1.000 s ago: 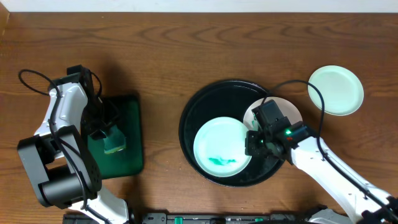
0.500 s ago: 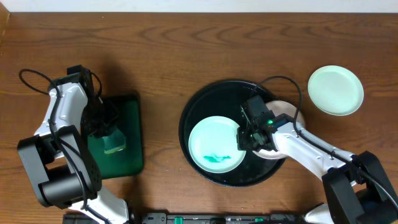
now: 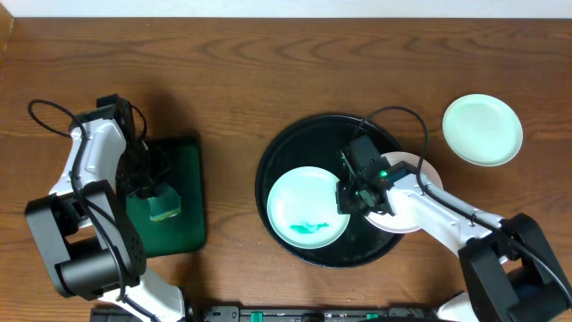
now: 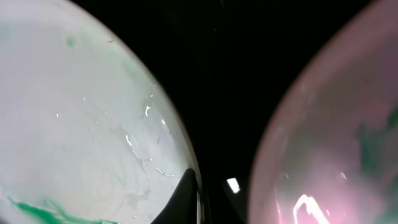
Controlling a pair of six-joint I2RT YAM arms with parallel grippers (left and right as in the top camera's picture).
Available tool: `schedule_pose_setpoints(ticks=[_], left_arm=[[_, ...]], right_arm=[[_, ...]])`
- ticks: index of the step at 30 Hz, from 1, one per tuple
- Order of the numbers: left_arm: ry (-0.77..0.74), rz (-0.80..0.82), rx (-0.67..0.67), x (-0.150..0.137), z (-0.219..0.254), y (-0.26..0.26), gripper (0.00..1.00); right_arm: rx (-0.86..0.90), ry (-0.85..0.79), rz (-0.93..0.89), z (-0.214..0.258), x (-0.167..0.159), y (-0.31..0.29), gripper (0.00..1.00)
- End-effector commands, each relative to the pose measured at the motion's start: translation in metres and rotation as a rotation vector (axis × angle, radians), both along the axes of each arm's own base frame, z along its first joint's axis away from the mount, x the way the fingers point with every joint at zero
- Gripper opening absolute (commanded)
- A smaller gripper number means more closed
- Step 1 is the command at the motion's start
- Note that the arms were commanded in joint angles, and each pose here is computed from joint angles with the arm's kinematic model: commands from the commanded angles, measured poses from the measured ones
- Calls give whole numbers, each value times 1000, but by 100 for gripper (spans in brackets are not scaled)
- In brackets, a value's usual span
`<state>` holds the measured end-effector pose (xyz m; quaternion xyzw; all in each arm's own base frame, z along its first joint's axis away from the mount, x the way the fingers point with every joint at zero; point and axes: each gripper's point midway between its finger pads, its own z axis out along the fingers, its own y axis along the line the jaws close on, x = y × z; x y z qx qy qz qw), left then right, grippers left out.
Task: Clean dirty plates on tray and stack at the side
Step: 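Hold the pink plate tilted up with the right gripper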
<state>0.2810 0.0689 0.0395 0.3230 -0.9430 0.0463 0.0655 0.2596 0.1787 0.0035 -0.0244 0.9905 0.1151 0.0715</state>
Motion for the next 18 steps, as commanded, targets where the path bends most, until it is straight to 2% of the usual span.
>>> schedule_pose_setpoints(ticks=[1,3,4,11,18], left_arm=[[-3,-11,-1,-3,4,-2,27],[-3,-18,-7,-3,4,-5,11],[-7,-27,-17,-2,5,-7,8],[-12,-94,-26,1,5,-24,7],[-2,-185,49,3,3,-28,8]], right_arm=[[2,-34,-65,6,20,3,1],[14,-48,-111,12,28,4,1],[22,-54,-122,14,31,6,1],[-2,-76,-253,17,41,-1,1],[-1,-96,-220,18,44,0,1]])
